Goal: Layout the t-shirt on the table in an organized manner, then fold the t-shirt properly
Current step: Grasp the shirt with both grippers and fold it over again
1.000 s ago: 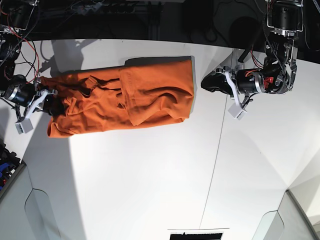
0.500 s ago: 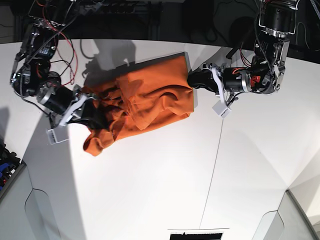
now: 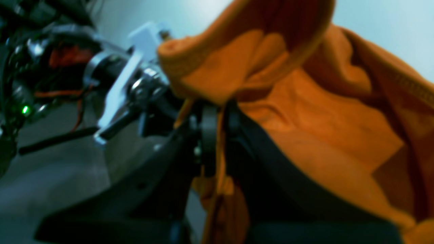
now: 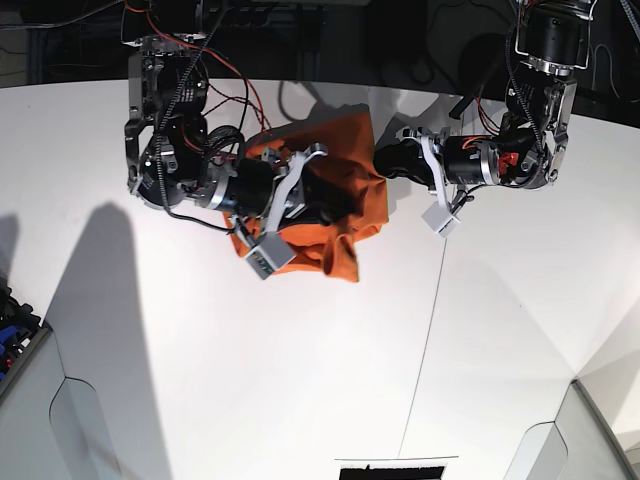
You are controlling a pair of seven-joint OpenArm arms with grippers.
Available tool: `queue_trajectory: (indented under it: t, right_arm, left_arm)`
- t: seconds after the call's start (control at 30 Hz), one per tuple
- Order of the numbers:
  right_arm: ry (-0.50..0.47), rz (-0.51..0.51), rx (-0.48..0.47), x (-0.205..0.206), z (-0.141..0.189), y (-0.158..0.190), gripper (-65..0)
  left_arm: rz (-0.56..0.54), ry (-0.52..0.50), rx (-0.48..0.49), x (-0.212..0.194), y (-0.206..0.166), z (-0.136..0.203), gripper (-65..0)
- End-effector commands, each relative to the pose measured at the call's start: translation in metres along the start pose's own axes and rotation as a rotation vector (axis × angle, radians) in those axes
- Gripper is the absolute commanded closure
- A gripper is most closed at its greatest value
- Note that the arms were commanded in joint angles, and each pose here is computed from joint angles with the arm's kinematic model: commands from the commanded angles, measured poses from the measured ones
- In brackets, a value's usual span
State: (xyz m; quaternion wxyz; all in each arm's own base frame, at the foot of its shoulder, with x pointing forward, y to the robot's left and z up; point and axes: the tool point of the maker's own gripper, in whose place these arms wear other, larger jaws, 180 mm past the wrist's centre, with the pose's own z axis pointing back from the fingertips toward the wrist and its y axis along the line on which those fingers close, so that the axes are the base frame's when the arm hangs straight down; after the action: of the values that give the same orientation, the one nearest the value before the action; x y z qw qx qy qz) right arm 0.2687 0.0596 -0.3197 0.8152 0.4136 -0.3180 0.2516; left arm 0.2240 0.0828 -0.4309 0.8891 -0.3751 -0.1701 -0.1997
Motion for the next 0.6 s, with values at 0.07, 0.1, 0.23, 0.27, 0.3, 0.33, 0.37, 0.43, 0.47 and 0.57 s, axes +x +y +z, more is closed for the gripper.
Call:
queue_trajectory:
  t: [0.07,0.1,0.23,0.27,0.3,0.33,0.37,0.43,0.47,0.57]
  right_arm:
    - [-0.022,0.047,0.059,0.012,-0.005,0.02,-20.8]
    - [-0.014,0.054,0.067,0.01,-0.007,0.023,-23.4]
    - [-0.025,0.087,0.104,0.016,-0.008,0.038,-24.0]
    - [-0.035,0.104,0.111,0.02,-0.007,0.042,-24.0]
    - [-0.043,0.123,0.113,0.023,-0.005,0.046,-24.0]
    - [-0.052,0.136,0.113,0.027,-0.004,0.048,-24.0]
    - [-0.06,0.146,0.113,0.029,-0.002,0.05,-24.0]
    - [-0.077,0.166,0.108,0.035,0.002,0.053,-24.0]
    - [-0.09,0.179,0.102,0.039,0.004,0.054,-24.0]
    - [-0.139,0.207,0.07,0.052,0.01,0.052,-24.0]
  left_arm:
    - [-0.001,0.053,0.03,-0.009,0.006,0.001,-3.2]
    - [-0.002,0.053,0.03,-0.009,0.006,0.001,-3.2]
    - [-0.002,0.056,0.031,-0.01,0.006,0.001,-3.2]
    - [-0.002,0.056,0.032,-0.01,0.007,0.002,-3.2]
    - [-0.001,0.058,0.034,-0.01,0.007,0.002,-3.2]
    - [-0.002,0.06,0.035,-0.01,0.008,0.003,-3.2]
    - [-0.001,0.068,0.037,-0.012,0.008,0.004,-3.2]
    - [0.004,0.079,0.04,-0.014,0.01,0.006,-3.2]
    - [0.008,0.077,0.039,-0.014,0.011,0.009,-3.2]
    - [0.021,0.068,0.041,-0.013,0.016,0.018,-3.2]
